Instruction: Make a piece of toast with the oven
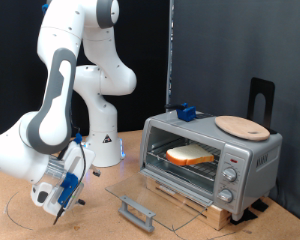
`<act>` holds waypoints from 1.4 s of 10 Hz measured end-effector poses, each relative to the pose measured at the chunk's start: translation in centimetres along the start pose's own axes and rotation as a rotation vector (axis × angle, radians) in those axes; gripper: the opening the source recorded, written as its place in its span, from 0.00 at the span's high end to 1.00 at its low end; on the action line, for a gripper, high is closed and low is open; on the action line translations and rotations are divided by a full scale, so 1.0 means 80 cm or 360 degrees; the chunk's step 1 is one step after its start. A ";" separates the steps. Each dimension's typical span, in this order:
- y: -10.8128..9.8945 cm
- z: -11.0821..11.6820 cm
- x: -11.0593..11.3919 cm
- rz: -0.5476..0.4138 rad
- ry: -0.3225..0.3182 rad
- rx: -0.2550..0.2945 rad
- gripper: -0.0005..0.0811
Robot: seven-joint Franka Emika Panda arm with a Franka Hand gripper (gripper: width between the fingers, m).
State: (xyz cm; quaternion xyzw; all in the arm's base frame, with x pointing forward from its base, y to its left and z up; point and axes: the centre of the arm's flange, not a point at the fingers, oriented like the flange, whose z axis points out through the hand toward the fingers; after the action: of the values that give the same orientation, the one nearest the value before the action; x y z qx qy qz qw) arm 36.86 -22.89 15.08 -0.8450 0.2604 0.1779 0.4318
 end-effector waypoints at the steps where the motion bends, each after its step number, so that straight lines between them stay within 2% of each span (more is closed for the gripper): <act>1: 0.001 0.011 0.002 0.0005 -0.0029 0.0001 0.01; 4: -0.002 0.057 0.002 0.0021 -0.0109 0.0017 0.01; 6: -0.016 0.087 -0.003 0.0002 -0.0164 0.0051 0.01; 8: -0.037 0.110 -0.018 -0.0047 -0.0269 0.0116 0.01; 10: -0.056 0.110 -0.038 -0.0088 -0.0348 0.0181 0.01; 14: -0.084 0.078 -0.072 -0.0148 -0.0411 0.0336 0.01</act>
State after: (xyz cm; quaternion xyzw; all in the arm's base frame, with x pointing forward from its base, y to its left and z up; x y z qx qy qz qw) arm 35.77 -12.85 18.87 -0.7763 0.1808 0.2364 0.5556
